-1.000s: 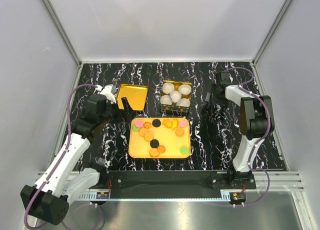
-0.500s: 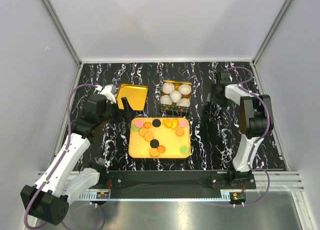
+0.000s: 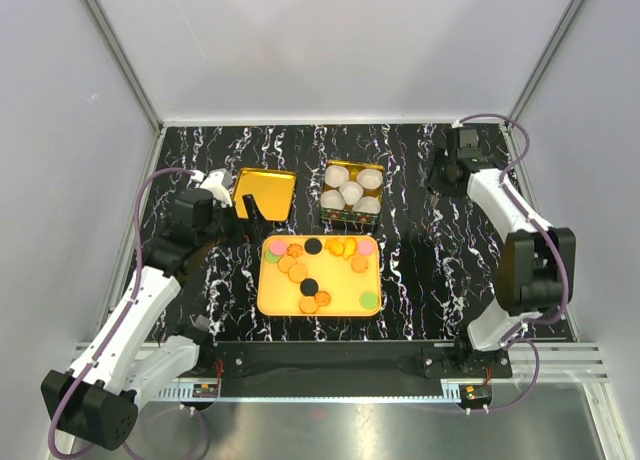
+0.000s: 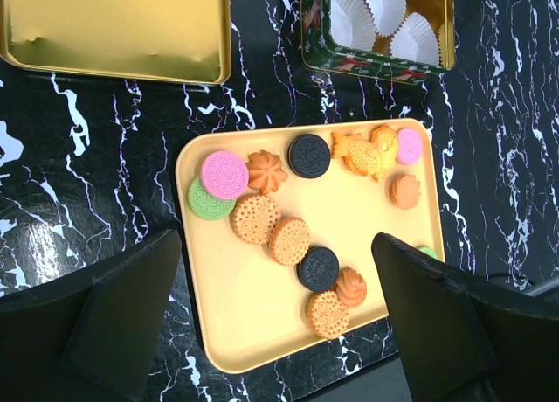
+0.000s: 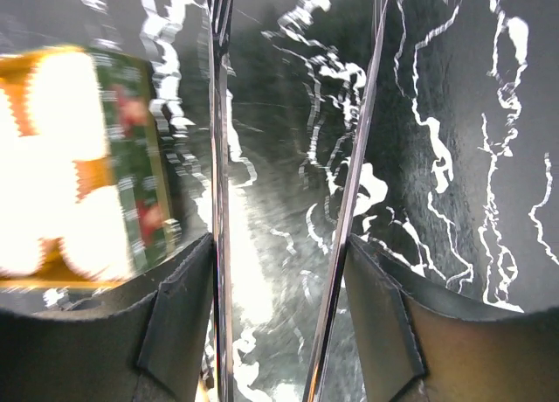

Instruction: Pack the cookies

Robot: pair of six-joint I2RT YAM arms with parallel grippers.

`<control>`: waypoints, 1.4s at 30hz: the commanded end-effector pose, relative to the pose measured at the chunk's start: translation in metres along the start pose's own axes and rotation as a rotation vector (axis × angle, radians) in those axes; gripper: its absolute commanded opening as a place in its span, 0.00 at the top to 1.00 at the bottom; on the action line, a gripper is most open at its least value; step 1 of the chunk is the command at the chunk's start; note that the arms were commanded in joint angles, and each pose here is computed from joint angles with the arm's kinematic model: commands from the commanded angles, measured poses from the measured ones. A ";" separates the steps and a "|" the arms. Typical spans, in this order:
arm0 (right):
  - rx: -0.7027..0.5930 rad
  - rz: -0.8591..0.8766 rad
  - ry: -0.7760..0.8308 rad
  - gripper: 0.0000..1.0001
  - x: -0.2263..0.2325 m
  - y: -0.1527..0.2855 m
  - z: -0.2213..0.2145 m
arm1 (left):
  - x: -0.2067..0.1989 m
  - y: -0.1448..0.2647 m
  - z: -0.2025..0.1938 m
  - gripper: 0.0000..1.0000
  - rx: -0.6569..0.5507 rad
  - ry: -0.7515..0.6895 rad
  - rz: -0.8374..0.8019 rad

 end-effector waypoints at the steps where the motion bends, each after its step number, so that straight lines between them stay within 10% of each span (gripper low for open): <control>1: -0.078 0.061 0.016 0.35 0.017 0.039 0.015 | -0.002 0.003 0.005 0.01 -0.037 -0.012 -0.018; 22: -0.065 0.463 0.353 0.49 0.135 0.191 -0.054 | 0.001 0.006 0.010 0.01 -0.069 -0.016 0.015; 42: 0.154 0.682 0.626 0.44 0.224 0.207 -0.136 | 0.003 0.010 0.013 0.01 -0.093 -0.007 0.025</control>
Point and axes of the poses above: each gripper's point midway between its finger pads, its own y axis back along the fingers, its own x axis along the line the jaws close on, z = x × y, the point moved 5 cm from there along y, back along the fingers, and after that the axes turned 13 degrees about y, right-handed, at the moved point
